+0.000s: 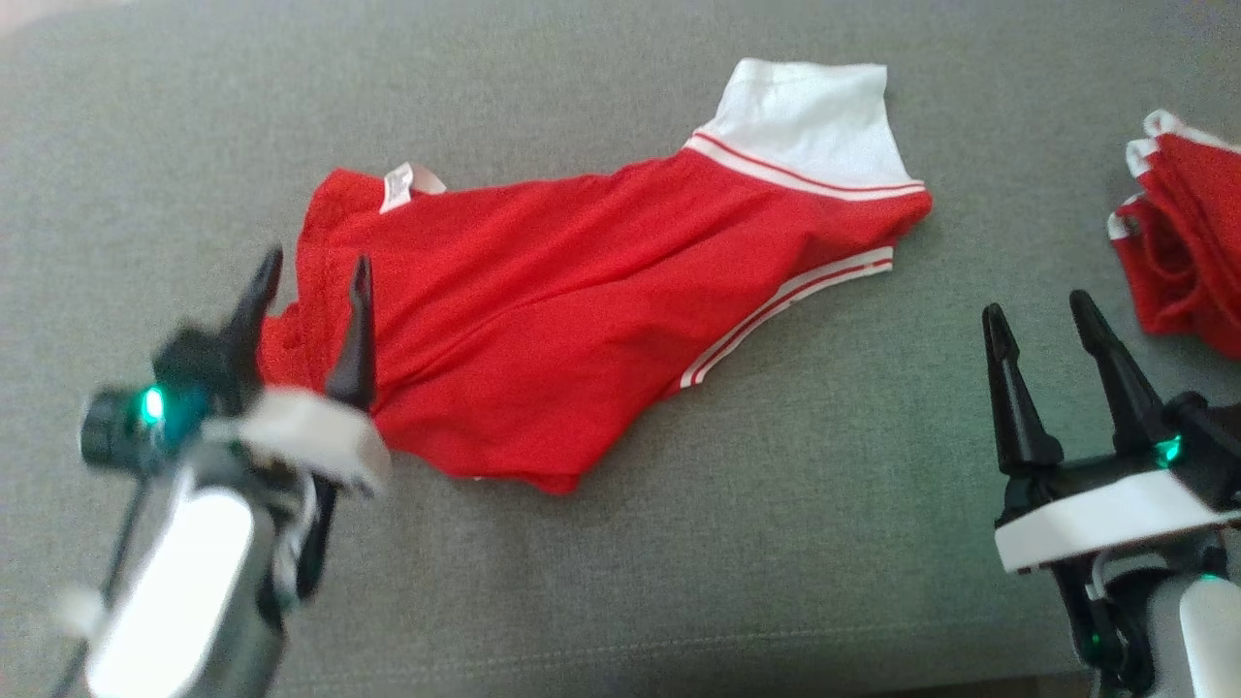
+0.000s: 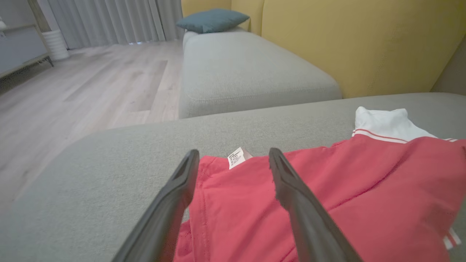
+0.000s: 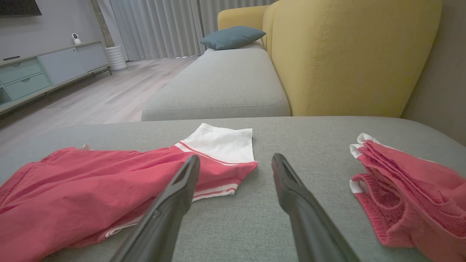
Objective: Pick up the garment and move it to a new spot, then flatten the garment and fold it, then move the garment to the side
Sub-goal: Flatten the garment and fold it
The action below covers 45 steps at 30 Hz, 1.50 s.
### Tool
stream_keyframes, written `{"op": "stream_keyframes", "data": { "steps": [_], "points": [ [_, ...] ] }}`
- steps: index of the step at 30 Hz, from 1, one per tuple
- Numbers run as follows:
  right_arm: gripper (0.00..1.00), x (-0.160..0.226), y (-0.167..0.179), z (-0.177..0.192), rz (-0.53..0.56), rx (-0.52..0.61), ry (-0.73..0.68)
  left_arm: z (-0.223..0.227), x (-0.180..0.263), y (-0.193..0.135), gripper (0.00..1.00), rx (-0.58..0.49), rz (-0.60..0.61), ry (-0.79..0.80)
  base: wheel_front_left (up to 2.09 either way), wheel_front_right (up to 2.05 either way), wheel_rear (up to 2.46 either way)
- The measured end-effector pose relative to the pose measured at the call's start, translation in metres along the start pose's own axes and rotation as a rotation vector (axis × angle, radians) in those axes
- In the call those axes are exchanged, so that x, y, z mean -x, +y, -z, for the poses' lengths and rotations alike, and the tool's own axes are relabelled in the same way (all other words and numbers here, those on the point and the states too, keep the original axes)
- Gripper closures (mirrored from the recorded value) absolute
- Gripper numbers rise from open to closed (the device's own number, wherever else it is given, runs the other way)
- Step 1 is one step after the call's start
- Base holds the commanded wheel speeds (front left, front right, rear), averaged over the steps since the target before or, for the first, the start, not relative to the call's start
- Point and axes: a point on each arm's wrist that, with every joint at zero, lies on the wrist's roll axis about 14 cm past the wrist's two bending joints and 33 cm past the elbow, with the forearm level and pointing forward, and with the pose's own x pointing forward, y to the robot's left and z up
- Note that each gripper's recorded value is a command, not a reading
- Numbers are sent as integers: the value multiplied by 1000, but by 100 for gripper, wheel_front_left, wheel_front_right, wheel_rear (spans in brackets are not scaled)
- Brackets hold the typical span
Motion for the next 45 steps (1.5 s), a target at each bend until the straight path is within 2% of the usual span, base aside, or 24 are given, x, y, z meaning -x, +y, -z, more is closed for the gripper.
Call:
{"op": "stream_keyframes", "data": {
  "steps": [6,11,21,24,25,26,27,28,35,45],
  "points": [
    [0,-20,2,3,-16,-7,0,27,-55,13,0,6,52,191,0,0,0],
    [0,-26,-1,12,-10,-17,12,64,-80,35,0,27,37,387,0,0,0],
    [0,-27,-14,24,29,-18,34,116,-87,39,0,17,87,667,0,0,0],
    [0,-26,-15,26,32,-25,39,117,-87,40,0,8,98,691,0,0,0],
    [0,-27,-15,27,33,-25,41,116,-88,40,18,3,101,692,0,0,0],
    [0,-27,-15,28,33,-26,44,116,-89,40,60,0,106,695,0,0,0],
    [0,-27,-15,28,32,-26,46,116,-90,39,70,-4,111,699,0,0,0],
    [0,-27,-15,29,32,-27,47,117,-89,38,100,-10,117,702,0,0,0],
    [0,-39,-24,25,28,-25,45,118,-91,37,100,-11,122,689,0,0,0],
    [0,-102,-42,27,-27,-19,129,112,-100,41,100,9,104,621,0,0,0]
  ]
}}
